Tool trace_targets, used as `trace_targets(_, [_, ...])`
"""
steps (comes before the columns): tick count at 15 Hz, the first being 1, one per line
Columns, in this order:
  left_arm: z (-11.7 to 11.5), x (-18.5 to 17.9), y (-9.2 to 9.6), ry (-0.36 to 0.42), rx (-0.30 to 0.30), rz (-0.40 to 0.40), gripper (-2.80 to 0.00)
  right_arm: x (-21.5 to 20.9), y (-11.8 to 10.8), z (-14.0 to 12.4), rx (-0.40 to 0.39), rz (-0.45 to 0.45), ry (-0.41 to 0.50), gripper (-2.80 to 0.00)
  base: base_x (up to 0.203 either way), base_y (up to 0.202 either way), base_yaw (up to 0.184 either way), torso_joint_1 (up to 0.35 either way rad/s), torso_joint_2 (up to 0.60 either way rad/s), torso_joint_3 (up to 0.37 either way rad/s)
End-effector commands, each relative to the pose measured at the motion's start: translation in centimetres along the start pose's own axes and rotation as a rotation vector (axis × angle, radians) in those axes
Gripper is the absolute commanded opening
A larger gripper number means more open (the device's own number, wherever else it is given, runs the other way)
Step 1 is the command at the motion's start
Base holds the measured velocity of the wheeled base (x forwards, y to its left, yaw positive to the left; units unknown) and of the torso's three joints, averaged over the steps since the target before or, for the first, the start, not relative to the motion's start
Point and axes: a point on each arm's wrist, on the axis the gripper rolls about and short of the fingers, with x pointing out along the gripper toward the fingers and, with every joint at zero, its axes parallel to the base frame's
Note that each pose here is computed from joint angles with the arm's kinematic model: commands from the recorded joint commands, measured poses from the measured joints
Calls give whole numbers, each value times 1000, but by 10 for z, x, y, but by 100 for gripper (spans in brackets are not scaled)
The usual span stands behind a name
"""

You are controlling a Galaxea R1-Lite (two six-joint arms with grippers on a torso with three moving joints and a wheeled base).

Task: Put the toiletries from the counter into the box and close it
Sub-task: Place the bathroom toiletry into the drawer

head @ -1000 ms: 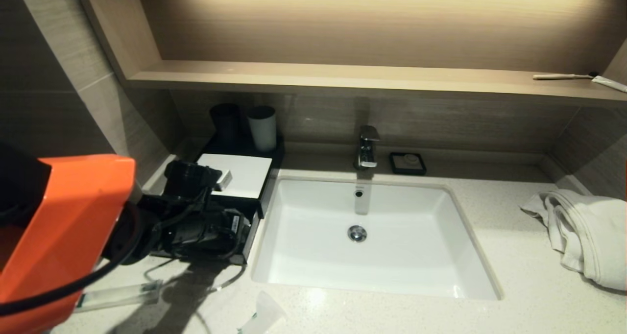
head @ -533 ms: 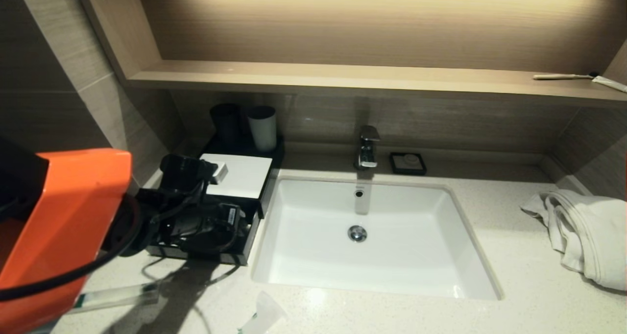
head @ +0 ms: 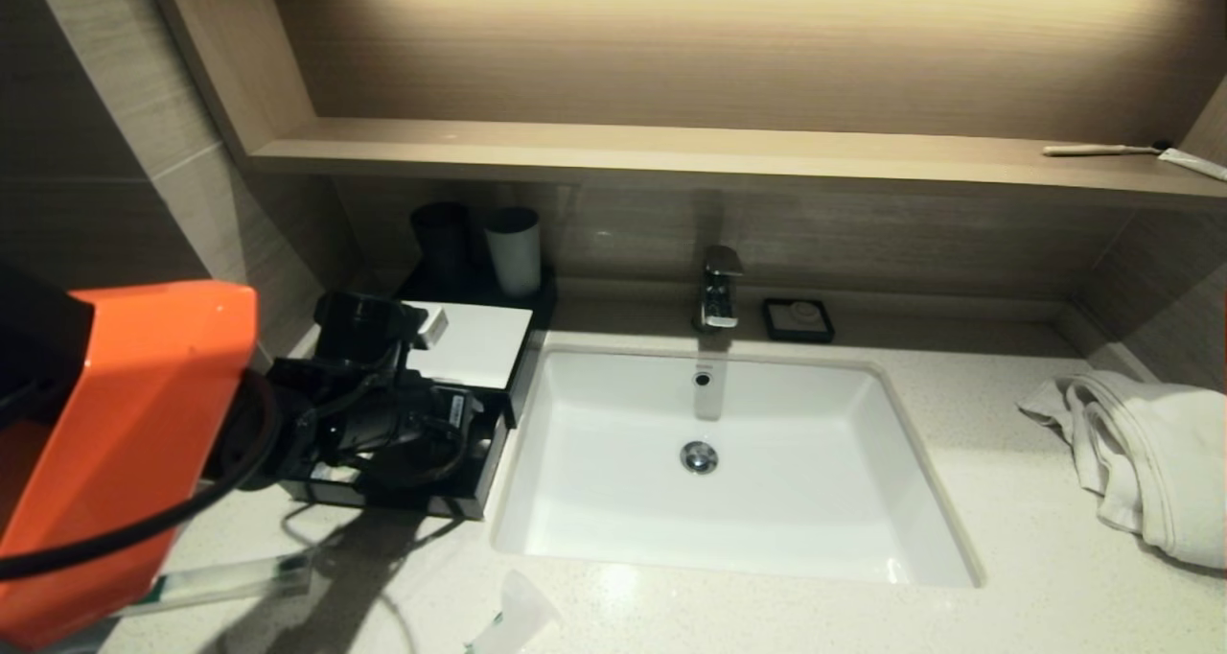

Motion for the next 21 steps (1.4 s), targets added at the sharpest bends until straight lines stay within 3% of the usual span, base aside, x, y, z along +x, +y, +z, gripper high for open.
trace_targets(1, [0,0,0,-1,-1,0,-280,0,0,0,0,-1,0,-280,0,0,0,0,0,0])
trace_targets(21, [-3,16,-3,21,4,-6,-280,0,0,0,0,0,0,-280,0,0,0,0,0,0])
